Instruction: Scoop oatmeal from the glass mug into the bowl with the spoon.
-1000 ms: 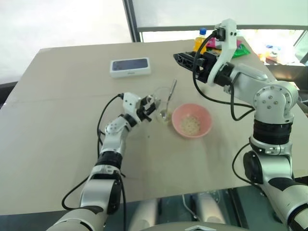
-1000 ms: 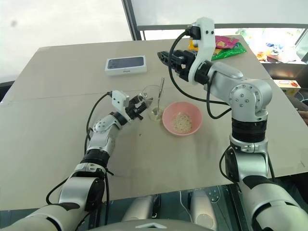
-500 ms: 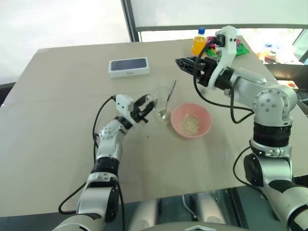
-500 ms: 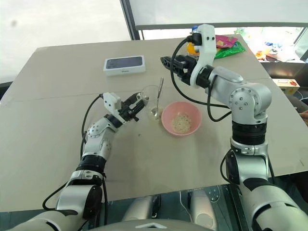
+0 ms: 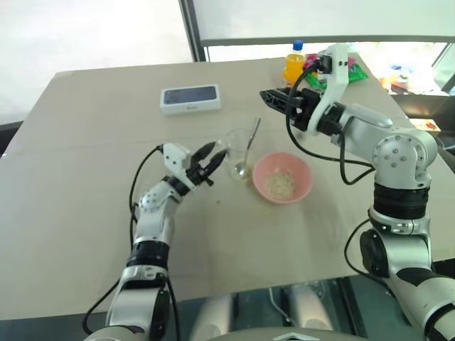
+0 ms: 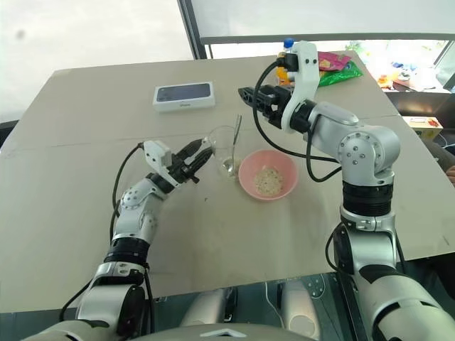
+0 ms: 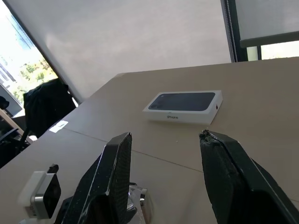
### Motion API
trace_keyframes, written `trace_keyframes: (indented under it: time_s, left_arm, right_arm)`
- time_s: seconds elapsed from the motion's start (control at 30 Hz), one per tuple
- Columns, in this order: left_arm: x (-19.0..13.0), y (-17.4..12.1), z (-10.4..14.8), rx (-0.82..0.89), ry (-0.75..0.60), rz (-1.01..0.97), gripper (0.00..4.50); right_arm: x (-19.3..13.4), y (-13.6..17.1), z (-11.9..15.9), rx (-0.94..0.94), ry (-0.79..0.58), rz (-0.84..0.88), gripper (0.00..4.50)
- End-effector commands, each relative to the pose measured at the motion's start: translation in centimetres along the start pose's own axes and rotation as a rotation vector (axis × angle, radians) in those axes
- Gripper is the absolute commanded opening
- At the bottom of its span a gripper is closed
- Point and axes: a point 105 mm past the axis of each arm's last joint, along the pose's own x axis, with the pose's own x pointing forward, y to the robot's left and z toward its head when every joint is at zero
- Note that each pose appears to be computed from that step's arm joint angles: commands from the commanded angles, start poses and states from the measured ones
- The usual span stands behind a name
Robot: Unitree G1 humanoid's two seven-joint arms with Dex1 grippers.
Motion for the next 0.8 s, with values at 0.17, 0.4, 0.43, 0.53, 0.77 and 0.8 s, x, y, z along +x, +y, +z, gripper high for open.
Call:
trace_keyframes:
  time_s: [0.17, 0.4, 0.43, 0.53, 0.77, 0.8]
  left_arm:
    - [-2.6, -0.5, 3.7, 0.074, -0.074, -0.005, 1.94]
    - [-7.0, -1.4, 4.9, 0.072, -0.011, 0.042, 1.94]
    - [-7.7, -1.6, 4.7, 0.074, 0.01, 0.051, 1.94]
    - [-9.5, -1.9, 4.1, 0.047, 0.052, 0.099, 1.94]
    - [-14.5, -5.0, 0.5, -0.07, 0.242, 0.103, 3.7]
    - [-15.0, -5.2, 0.0, -0.063, 0.276, 0.107, 4.17]
  right_arm:
    - [-3.2, -0.1, 2.5, -0.092, -0.136, 0.014, 2.39]
    - [-8.8, -4.4, -1.1, -0.147, -0.062, -0.126, 2.39]
    - [-9.9, -5.1, -2.0, -0.147, -0.047, -0.147, 2.39]
    - [-12.6, -4.2, -4.1, -0.121, -0.076, -0.053, 2.39]
    - [-19.1, -5.5, -11.9, -0.149, 0.104, -0.102, 3.26]
    - [-19.9, -5.8, -13.2, -0.162, 0.14, -0.112, 3.68]
